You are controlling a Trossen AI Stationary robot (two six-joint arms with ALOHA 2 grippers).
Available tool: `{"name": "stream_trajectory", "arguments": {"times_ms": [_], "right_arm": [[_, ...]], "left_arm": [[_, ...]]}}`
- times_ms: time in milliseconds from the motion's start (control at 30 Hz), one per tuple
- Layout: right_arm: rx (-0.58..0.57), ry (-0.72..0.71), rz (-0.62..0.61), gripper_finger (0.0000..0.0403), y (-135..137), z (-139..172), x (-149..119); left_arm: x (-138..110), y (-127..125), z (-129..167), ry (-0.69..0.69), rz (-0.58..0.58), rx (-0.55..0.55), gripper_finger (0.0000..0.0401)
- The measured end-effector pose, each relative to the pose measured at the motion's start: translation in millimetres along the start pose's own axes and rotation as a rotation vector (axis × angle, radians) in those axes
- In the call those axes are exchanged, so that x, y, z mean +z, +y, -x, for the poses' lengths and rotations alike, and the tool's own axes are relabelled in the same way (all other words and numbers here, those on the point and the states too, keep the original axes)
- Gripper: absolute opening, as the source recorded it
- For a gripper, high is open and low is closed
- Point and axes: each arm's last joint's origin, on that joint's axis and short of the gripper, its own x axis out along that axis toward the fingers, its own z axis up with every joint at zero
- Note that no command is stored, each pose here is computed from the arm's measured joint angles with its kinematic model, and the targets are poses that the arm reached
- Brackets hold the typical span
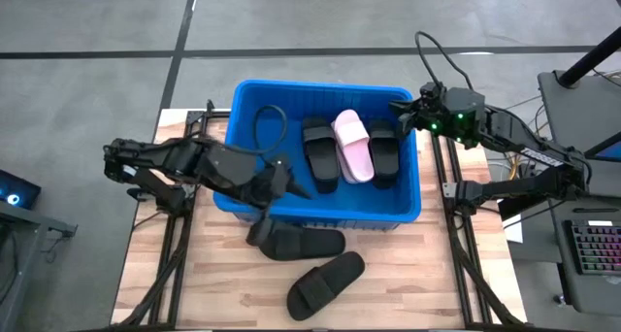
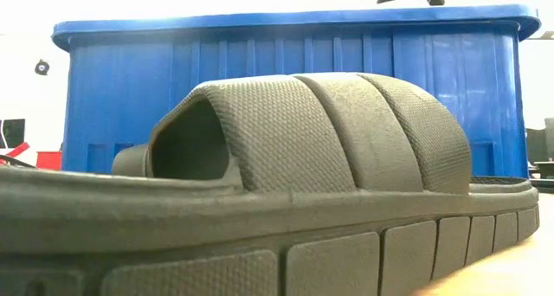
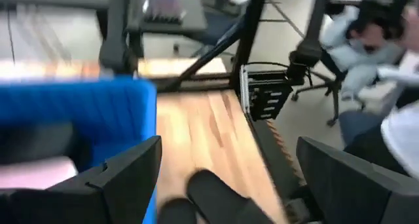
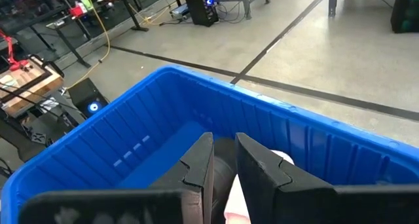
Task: Pick and place slides into bin
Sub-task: Put the black slide into the blue bin
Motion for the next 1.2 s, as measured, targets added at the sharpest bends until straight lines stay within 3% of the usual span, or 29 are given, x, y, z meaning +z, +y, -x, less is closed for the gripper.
{"name": "stream_trajectory", "arguments": {"times_ms": [200,367,600,1067,1200], "right_arm": [[-0.009,0.019,0.003,0.0057,2,-7,-2],[-0.022,0.045,0.015,0.0057,4,-17,-6],[-0.039,0.088,0.126,0.0057,8,-34,-12],[-0.041,0.117,0.418,0.0057,10,-43,-16],[-0.037,0.118,0.500,0.0057,10,-42,-15]], "left_arm": [[-24,5,-15,0.141,0.265,0.082,0.0338],[-60,10,-37,0.306,0.455,0.162,0.0338],[-109,16,-61,0.488,0.761,0.256,0.0338],[-148,19,-75,0.519,1.387,0.516,0.0338],[-157,12,-85,0.522,1.418,0.574,0.0338]]}}
